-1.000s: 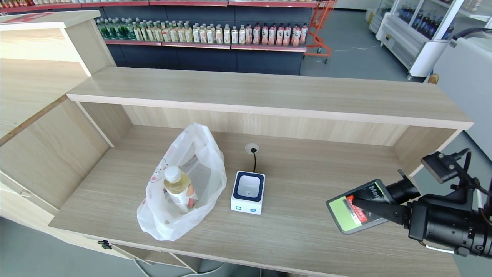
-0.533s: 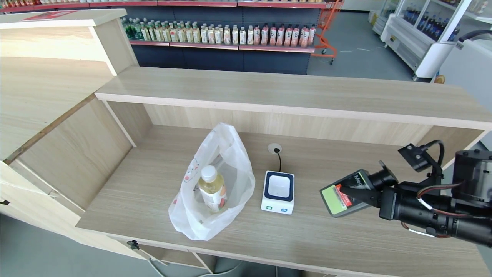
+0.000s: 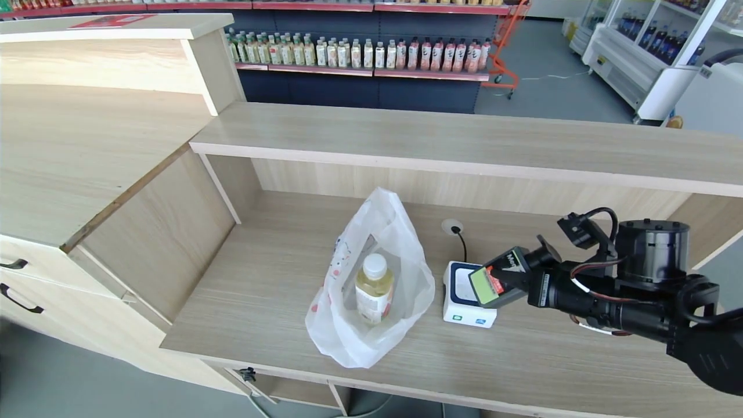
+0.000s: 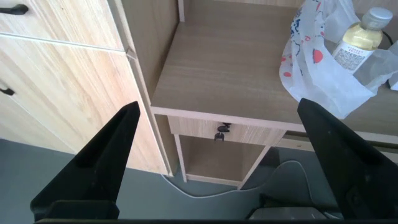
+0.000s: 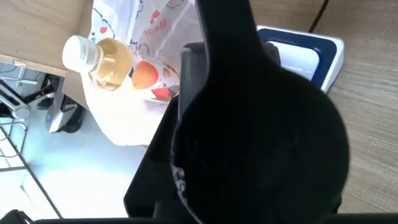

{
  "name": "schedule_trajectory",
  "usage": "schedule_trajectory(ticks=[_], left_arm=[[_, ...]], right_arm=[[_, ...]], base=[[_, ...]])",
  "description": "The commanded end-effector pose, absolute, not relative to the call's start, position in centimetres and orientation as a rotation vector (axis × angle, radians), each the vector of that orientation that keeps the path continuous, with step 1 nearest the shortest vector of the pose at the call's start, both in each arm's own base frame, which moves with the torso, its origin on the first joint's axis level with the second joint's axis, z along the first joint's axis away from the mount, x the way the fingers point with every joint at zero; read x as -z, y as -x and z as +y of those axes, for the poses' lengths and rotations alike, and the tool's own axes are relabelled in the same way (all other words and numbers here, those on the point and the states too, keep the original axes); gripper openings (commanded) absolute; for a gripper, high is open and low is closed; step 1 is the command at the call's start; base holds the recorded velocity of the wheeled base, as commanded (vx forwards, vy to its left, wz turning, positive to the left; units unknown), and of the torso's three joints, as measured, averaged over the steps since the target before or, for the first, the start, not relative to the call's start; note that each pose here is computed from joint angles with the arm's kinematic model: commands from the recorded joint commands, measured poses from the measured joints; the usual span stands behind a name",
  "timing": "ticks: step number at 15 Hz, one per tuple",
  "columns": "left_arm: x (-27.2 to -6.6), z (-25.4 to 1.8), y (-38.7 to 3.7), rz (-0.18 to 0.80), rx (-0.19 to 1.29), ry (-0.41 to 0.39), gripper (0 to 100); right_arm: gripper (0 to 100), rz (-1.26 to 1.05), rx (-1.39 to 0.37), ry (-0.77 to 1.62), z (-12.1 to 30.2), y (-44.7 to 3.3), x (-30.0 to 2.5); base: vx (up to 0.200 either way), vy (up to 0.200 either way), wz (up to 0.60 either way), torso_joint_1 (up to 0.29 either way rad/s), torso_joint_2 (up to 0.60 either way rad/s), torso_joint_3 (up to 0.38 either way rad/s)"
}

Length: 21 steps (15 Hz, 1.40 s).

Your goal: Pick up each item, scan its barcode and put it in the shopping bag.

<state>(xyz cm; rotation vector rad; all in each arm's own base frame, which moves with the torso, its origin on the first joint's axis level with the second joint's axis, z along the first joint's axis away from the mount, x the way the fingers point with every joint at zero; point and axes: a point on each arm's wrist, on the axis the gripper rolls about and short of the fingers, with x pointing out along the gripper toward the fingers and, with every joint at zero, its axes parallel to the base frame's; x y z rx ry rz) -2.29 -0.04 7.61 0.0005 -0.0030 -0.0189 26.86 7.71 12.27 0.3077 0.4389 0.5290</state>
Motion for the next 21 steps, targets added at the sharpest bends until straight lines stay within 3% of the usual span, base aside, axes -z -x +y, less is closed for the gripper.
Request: schedule_trajectory(ticks=[1,10,21], left_arm=[[-7.6,0.0,2.3,-0.003,0.018,0.002,100],[-7.6,0.0,2.3,-0.003,0.018,0.002,100],[-7.6,0.0,2.3,-0.003,0.018,0.002,100]], right_arm=[[0,0.489,-0.509,-0.307,8.0,-28.0,-10.6],[0,0.499,-0.481,-0.279,10.2,-30.9,-7.7],[0,0.463,-0.504,-0.204,10.7,-32.3,-6.5]], base=[[0.0,0.0,0.0,0.0,0.0,0.0],[0.0,0.0,0.0,0.0,0.0,0.0],[0.0,0.0,0.0,0.0,0.0,0.0]])
